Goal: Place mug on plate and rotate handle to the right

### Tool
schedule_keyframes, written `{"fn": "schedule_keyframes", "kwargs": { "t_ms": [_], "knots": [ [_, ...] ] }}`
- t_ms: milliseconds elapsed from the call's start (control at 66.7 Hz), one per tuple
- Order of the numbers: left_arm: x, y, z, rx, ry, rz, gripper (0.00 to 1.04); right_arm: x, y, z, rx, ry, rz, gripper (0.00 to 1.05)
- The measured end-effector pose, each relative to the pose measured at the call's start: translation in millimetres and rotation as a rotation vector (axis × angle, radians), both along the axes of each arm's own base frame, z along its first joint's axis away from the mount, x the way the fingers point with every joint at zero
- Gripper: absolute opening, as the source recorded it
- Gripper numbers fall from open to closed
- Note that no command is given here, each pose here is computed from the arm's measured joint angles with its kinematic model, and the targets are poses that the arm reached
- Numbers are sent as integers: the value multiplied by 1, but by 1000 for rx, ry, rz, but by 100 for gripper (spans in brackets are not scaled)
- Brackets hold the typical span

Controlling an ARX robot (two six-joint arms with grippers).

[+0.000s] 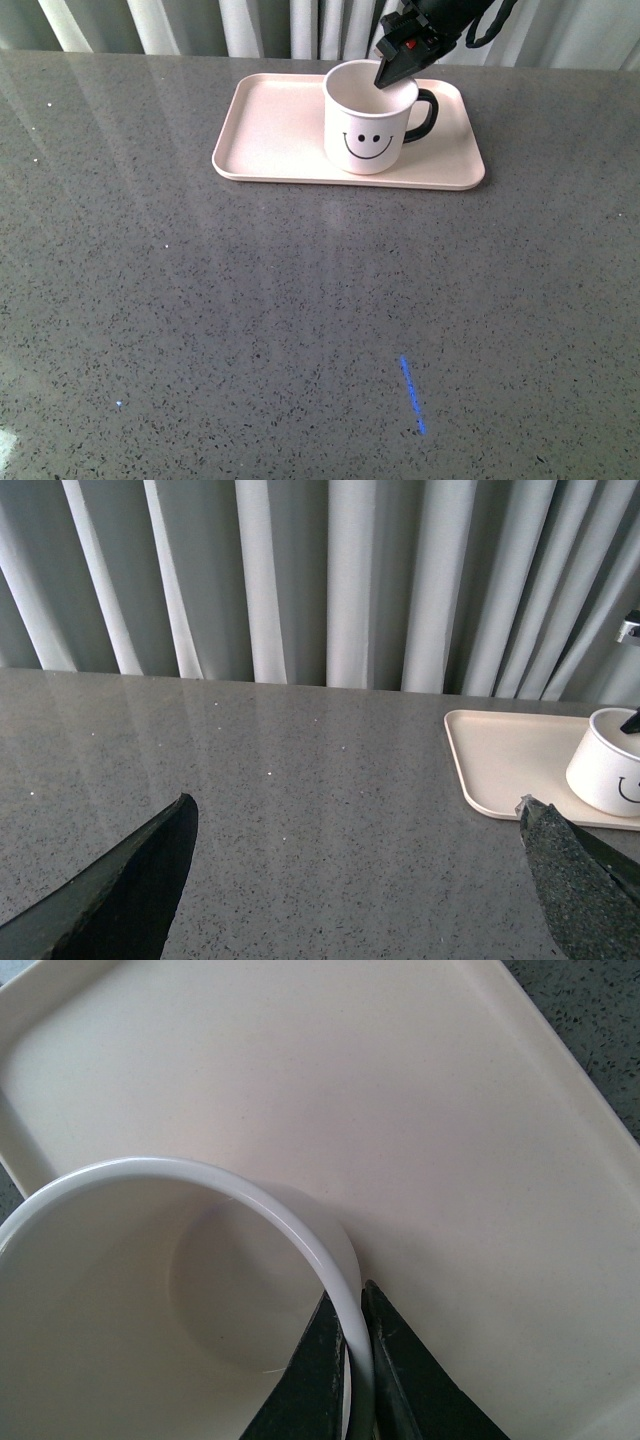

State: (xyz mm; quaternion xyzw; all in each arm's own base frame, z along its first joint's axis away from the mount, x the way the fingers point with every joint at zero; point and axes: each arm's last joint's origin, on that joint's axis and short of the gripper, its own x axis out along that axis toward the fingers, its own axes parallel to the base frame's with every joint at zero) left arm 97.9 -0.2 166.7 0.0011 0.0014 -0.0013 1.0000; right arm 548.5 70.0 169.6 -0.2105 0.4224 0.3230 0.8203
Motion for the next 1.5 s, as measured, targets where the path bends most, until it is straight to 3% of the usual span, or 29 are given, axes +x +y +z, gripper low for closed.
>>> {"fn": "schedule_keyframes", "kwargs": {
  "t_ms": [435, 1095, 1260, 1500],
  "knots": [
    [0, 0, 0, 0, 0, 0, 96, 0, 0, 0, -7, -1, 4, 2],
    [0, 0, 0, 0, 0, 0, 96, 1, 0, 0, 9, -13, 5, 97],
    [0, 0, 0, 0, 0, 0, 95, -3, 0, 8, 25, -31, 5, 96],
    [0, 0, 0, 0, 0, 0, 96, -22, -9, 67, 76, -169, 29, 96]
  ]
}}
